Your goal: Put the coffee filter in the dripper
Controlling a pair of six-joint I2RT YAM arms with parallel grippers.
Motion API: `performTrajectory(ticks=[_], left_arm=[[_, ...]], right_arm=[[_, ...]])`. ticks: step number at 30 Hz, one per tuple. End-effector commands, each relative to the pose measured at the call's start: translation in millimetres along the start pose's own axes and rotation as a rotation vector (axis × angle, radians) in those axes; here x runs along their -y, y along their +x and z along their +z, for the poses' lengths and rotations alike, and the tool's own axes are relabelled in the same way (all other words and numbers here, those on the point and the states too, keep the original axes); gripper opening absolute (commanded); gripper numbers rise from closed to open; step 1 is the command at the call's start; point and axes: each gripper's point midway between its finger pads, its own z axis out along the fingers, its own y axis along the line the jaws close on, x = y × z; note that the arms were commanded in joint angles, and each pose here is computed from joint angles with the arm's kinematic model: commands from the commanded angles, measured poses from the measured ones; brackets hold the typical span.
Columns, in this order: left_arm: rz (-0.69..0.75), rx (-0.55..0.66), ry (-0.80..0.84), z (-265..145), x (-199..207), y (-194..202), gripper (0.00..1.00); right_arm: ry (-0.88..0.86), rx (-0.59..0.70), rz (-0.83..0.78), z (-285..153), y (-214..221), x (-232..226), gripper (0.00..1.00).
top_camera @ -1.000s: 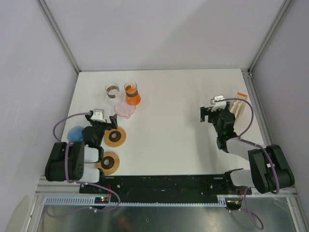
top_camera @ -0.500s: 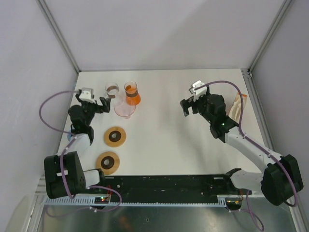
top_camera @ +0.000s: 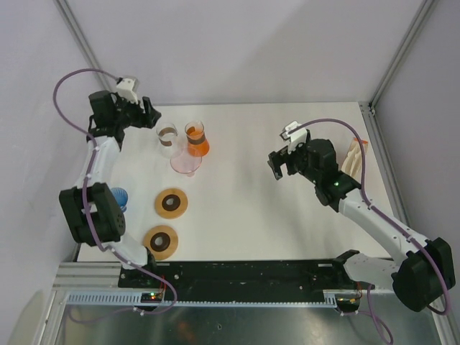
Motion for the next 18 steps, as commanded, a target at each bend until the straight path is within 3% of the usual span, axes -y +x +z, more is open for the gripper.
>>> performTrajectory(ticks=[1,5,18], left_arm=[[0.043,-0.181,-0.052,14.4,-7.9,33.0,0.76],[0.043,-0.239,-0.066,31.9,-17.1,47.4,0.72],[0.082,-0.349,-0.125,70.9,-24.2,84.1,0.48]], right_arm=[[-0.004,-0.005,0.014,-0.4,-7.2,-0.5,0.99],[-0.005,-0.031,0.022,2.2,0.3,-0.7,0.99],[0.002,-0.075,0.032,0.7,11.3,0.6,0.99]])
